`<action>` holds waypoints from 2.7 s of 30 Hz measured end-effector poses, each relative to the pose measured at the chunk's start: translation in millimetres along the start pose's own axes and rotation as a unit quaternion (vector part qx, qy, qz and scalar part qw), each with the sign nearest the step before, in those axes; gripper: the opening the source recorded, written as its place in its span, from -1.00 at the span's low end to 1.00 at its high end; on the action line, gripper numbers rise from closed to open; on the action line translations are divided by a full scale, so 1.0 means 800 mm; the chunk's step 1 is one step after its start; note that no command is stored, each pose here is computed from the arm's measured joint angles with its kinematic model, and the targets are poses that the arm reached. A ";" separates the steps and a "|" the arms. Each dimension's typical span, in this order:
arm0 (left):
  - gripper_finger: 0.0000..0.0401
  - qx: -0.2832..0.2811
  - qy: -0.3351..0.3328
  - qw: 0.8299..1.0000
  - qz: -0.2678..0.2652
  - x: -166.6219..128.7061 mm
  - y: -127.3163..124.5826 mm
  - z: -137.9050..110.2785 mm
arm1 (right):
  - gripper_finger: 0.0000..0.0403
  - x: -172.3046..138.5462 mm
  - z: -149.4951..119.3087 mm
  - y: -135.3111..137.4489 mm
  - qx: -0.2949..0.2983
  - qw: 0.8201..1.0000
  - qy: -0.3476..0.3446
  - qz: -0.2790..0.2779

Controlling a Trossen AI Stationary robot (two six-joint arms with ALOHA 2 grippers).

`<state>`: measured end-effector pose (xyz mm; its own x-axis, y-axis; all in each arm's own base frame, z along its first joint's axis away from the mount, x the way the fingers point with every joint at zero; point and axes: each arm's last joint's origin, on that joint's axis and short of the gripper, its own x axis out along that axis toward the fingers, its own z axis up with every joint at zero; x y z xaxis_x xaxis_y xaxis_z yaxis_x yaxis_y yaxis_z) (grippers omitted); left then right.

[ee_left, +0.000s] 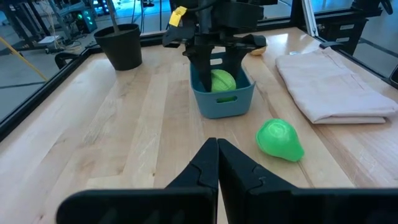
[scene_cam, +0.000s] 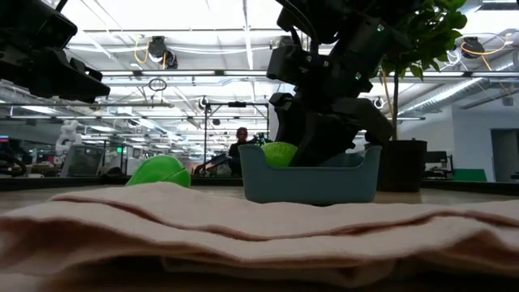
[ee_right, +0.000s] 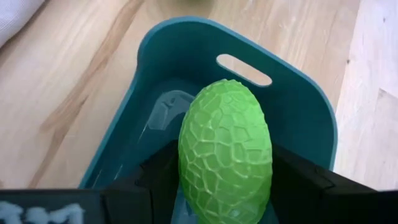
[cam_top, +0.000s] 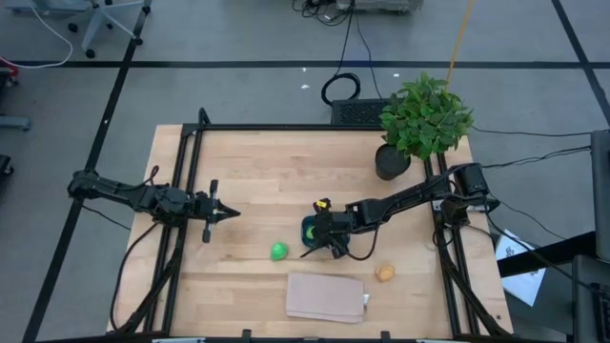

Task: Pick and placing Produce into tupperware
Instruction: Put the green cabbage into the blue bin

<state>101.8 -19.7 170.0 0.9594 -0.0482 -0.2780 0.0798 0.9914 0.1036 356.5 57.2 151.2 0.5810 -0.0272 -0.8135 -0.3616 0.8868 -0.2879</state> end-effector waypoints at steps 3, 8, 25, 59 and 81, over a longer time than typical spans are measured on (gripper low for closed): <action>-0.98 -0.001 0.000 1.000 0.000 0.000 0.000 0.000 | -0.04 0.000 0.000 -0.001 0.001 1.000 -0.003 -0.002; -0.98 -0.001 0.000 1.000 0.000 0.000 0.000 0.000 | -0.01 0.001 -0.001 -0.005 0.011 1.000 -0.005 0.010; -0.98 -0.003 0.000 1.000 0.000 0.000 0.000 0.000 | 0.04 0.001 -0.005 -0.010 0.021 1.000 -0.002 0.018; -0.98 -0.004 -0.001 1.000 0.000 0.000 0.000 0.001 | 0.17 0.002 -0.005 -0.010 0.047 0.998 -0.007 0.042; -0.98 -0.004 -0.003 1.000 0.000 0.000 0.000 0.001 | 0.41 -0.012 0.016 -0.020 0.051 0.998 -0.007 0.036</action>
<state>101.9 -19.7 171.0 0.9610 -0.0480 -0.2723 0.0769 0.9924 0.0962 365.8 49.1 170.3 0.5661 0.0449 -0.8231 -0.3278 0.9284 -0.1748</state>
